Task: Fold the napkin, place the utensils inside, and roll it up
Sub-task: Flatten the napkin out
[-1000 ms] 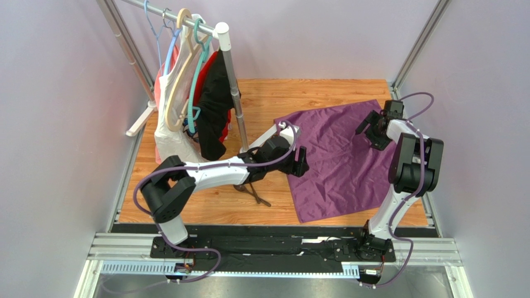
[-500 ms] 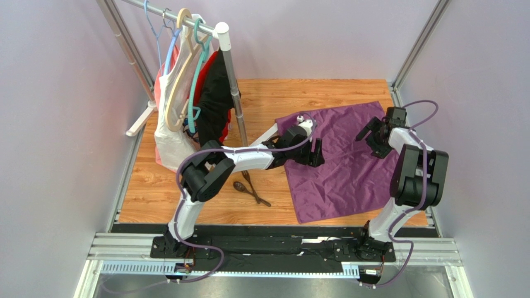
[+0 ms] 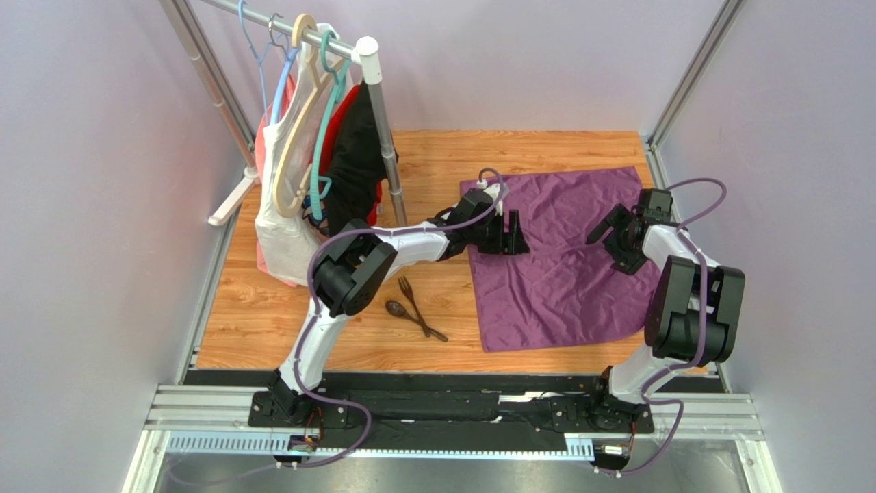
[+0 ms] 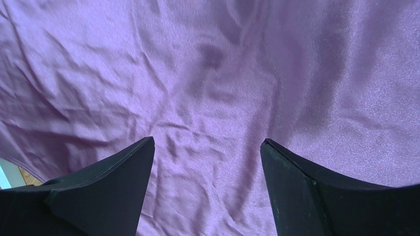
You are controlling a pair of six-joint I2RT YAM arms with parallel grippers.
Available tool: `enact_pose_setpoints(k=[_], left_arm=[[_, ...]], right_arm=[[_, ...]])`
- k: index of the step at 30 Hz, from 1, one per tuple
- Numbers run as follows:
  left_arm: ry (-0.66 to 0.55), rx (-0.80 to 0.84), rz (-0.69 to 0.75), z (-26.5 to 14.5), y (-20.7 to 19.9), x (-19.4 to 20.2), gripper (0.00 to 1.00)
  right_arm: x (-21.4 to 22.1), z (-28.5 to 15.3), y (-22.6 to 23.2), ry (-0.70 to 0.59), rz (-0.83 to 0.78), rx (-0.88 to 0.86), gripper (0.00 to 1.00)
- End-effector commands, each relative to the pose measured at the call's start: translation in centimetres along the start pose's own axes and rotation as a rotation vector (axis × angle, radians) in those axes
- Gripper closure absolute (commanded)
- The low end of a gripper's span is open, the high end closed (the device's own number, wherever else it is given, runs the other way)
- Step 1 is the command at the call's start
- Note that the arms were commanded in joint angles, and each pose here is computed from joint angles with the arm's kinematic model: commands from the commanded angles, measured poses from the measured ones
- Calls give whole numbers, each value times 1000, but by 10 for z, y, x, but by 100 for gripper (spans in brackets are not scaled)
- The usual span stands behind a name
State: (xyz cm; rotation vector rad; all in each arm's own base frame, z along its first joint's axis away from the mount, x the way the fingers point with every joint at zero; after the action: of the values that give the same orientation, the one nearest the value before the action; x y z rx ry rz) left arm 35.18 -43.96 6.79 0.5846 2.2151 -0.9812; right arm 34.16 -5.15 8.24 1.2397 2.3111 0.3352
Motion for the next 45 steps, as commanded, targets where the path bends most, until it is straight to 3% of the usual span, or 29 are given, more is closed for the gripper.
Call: enact_pose_setpoints(k=[1,8,17,22,32,45], left_arm=[[68,7,-3,7,12,-2,23],[22,-1,-39,4,21,-31,23],[-27,-8,104,-24,-16,-54,23],[-8,55,181,-22,-46,-40,23],[46,79,84,-9,-30,6,23],[48,55,63,-16,-19,10,23]], right_arm=[[0,-3,5,-5,8,-26,17],[8,-7,-5,-6,-6,11,17],[10,-30,-40,-135,57,129,16],[20,-38,-57,-164,96,160,16],[29,-40,-90,-150,162,241,14],[39,-53,-130,-172,292,416,10]])
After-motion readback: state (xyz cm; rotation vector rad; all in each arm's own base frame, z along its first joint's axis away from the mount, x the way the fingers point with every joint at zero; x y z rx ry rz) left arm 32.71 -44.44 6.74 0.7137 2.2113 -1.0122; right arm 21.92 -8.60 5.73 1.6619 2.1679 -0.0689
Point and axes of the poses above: each gripper's point midway between its finger pads, its own z axis out along the fingers, its own y axis along the line the jaws close on, x = y × z, the point moved 4 cm from there along -z, back along the fingers, and after that the axes turned 13 degrees about z, right-handed, at the moved point
